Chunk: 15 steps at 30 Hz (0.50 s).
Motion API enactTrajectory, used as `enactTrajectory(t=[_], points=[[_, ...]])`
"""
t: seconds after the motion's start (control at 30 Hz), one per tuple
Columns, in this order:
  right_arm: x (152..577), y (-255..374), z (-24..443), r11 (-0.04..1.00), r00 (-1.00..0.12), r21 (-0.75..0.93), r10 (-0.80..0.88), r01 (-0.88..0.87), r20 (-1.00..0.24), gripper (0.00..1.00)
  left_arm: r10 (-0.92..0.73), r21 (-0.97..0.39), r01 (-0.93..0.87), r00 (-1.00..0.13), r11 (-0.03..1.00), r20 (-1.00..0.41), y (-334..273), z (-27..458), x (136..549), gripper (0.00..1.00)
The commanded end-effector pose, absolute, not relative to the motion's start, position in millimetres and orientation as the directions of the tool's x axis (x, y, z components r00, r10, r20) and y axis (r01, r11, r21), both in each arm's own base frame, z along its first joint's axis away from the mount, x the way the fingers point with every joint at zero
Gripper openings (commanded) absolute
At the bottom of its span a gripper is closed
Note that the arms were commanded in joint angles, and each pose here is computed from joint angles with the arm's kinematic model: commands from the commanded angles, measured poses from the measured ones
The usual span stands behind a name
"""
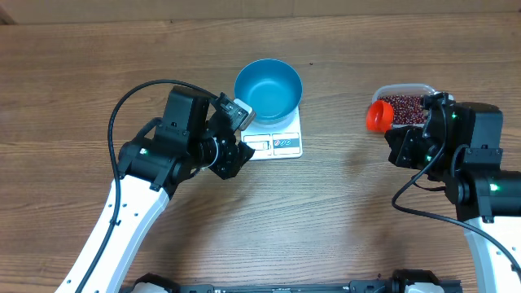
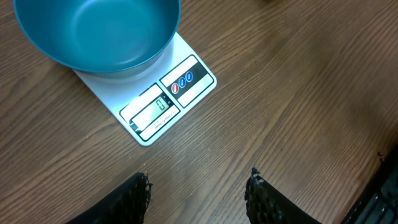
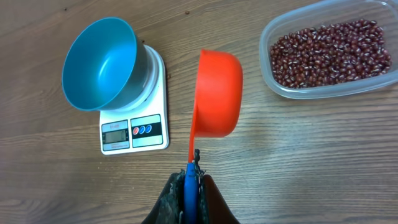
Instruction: Scoop item into bowl and weigh 150g on scale
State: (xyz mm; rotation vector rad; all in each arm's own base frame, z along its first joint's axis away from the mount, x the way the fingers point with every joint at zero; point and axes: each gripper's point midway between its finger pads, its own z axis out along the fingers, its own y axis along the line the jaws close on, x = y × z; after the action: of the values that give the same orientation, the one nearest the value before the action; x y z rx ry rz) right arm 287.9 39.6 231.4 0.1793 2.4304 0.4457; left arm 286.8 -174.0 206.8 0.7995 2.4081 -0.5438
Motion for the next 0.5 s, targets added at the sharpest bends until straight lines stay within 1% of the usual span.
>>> enactTrajectory(t=[0.0,0.4,0.47], points=[[290.7,41.1,244.1,0.933,-0.757,0.358,0.222,-0.017,-0.615,0.04,0.418,-0.196,0.657,-0.652,0.728,-0.633,-176.8,220.0,287.8,0.54],[290.1,41.1,243.5,0.934,-0.759,0.356,0.218,-0.019,-0.614,0.04,0.424,-0.204,0.653,-0.665,0.729,-0.615,-175.5,216.9,283.5,0.59],[290.5,41.1,244.0,0.934,-0.757,0.356,0.218,-0.02,-0.616,0.04,0.426,-0.208,0.651,-0.671,0.73,-0.607,-174.9,215.5,281.6,0.62]])
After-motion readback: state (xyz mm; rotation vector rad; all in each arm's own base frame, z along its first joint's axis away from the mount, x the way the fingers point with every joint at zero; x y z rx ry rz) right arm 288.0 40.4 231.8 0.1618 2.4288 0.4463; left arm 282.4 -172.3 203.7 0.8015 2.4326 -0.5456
